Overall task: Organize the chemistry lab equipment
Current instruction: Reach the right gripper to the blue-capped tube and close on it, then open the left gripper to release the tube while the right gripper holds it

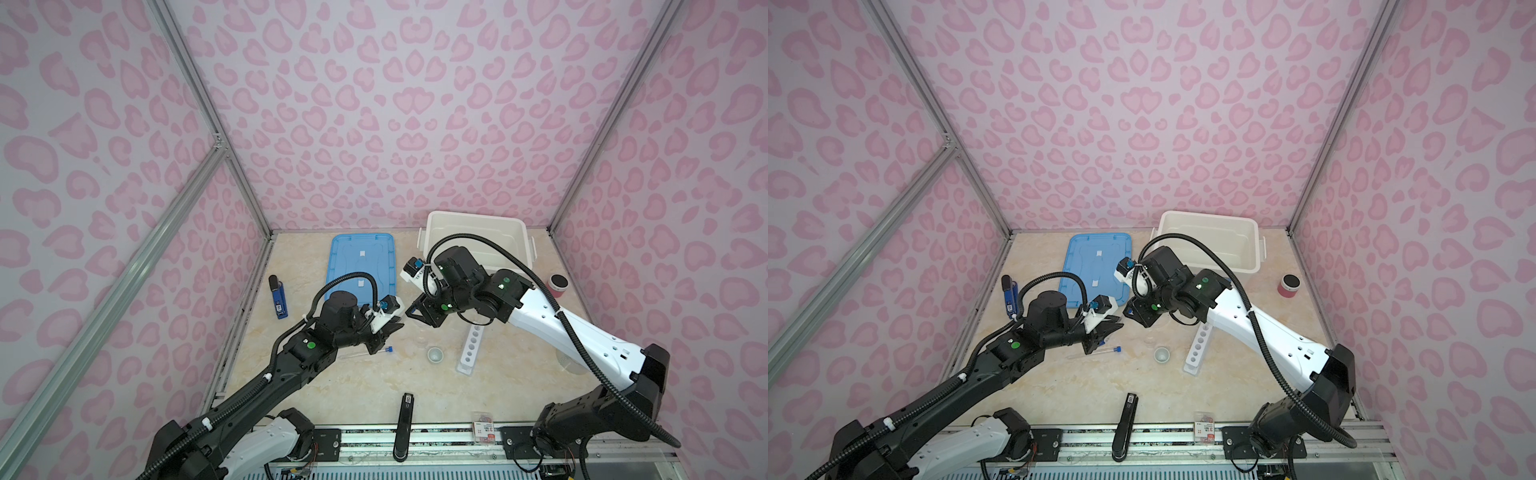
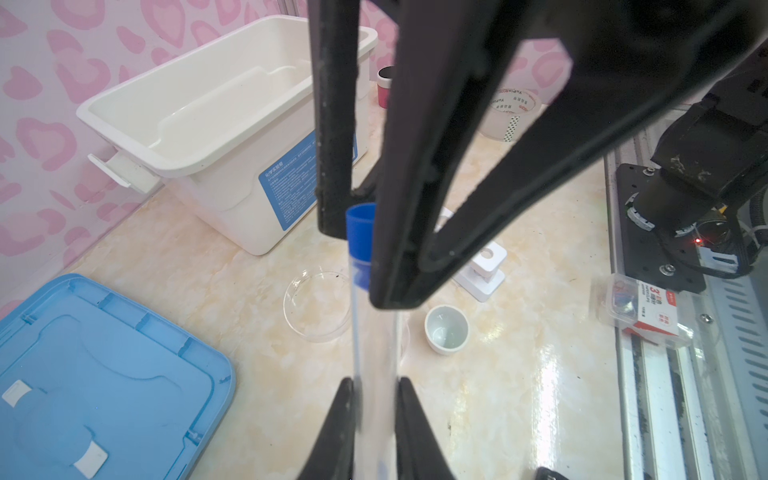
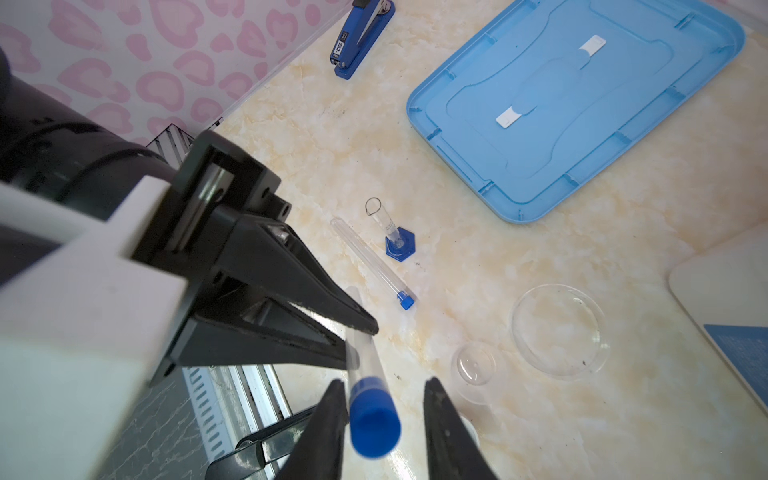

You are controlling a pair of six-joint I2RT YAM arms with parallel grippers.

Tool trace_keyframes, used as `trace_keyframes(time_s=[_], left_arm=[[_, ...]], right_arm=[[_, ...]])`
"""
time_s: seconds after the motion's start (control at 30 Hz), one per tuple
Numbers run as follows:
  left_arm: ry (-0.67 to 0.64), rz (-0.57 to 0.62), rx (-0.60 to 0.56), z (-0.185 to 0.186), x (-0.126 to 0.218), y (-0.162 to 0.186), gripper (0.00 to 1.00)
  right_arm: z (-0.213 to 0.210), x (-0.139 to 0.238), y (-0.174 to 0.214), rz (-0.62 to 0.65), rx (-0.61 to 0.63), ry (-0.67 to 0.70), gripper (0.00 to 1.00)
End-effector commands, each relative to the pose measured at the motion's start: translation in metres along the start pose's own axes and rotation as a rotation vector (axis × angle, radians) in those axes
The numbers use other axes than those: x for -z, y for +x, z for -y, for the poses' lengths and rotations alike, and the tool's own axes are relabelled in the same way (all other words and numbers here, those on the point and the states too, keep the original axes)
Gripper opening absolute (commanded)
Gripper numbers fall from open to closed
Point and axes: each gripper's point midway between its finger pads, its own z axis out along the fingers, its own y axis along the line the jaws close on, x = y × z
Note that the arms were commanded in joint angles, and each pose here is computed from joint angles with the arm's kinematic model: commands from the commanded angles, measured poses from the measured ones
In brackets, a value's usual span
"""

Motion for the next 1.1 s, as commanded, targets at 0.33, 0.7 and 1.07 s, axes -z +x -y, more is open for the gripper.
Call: trace_keyframes(time_s=[0.33,0.7,1.07], left_arm=[[0.003,0.032,-0.014,0.0002,0.0012,-0.008,0.12],[0.0,0.034,-0.017,0.0,0.0018,-0.0084,0.11],[-0.003,0.035,-0.017,-0.0005,0.0016,-0.008,0.15]], right_arm=[[-0.0027,-0.0057,0.0002,0.001,-0.005,-0.02,0.27],[-0.0029,-0.0061,0.0007,0.001,-0.008,-0.022,0.21],[-0.0026,-0.0046,0.0007,0.004,-0.011,-0.018,0.16]])
